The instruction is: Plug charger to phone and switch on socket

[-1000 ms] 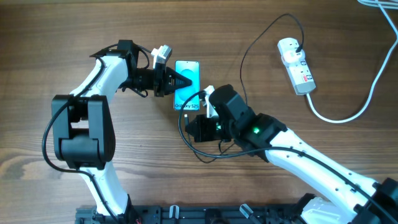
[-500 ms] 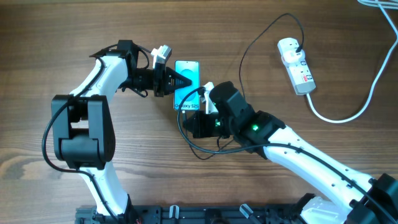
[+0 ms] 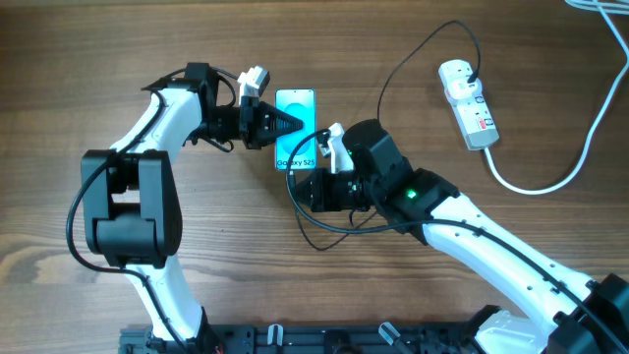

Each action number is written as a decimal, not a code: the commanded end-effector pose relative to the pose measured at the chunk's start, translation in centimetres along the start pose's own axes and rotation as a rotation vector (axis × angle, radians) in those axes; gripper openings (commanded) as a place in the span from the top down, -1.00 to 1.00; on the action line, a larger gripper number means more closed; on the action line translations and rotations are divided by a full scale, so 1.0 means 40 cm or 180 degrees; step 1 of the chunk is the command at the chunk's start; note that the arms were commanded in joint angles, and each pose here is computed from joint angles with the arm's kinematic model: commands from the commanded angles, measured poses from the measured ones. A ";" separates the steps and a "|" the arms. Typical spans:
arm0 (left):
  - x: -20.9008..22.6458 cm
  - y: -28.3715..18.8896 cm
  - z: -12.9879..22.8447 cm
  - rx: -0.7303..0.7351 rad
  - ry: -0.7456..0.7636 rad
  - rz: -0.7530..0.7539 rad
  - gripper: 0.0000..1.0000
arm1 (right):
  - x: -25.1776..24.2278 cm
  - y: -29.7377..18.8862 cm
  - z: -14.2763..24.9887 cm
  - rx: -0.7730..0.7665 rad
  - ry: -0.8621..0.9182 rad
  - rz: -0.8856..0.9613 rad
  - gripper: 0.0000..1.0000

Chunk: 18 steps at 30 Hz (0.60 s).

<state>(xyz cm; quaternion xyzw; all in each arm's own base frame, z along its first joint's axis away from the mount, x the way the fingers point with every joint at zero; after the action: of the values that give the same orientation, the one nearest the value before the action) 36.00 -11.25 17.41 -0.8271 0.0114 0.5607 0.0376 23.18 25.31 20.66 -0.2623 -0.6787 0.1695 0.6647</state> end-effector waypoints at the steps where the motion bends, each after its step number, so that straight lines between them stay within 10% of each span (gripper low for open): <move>1: -0.048 -0.004 -0.017 -0.0090 0.0188 0.0155 0.92 | -0.011 -0.011 -0.022 -0.0029 -0.0007 -0.0038 0.91; 18: -0.036 -0.004 -0.017 -0.0023 0.0264 0.0007 0.92 | -0.045 -0.035 -0.011 0.0275 -0.0113 -0.0013 0.91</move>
<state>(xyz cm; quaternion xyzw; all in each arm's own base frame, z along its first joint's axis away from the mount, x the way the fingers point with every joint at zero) 36.08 -11.26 17.51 -0.8296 0.0140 0.5572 0.0328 23.37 24.12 20.49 -0.2386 -0.6782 0.1846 0.6701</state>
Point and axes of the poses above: each gripper's point midway between its finger pads, its own y axis out along the fingers, its own x axis along the line the jaws close on, z = x × y, the point moved 8 cm from there along -y, back along the fingers, and after that the axes turned 15 degrees about y, right-handed, at the moved point
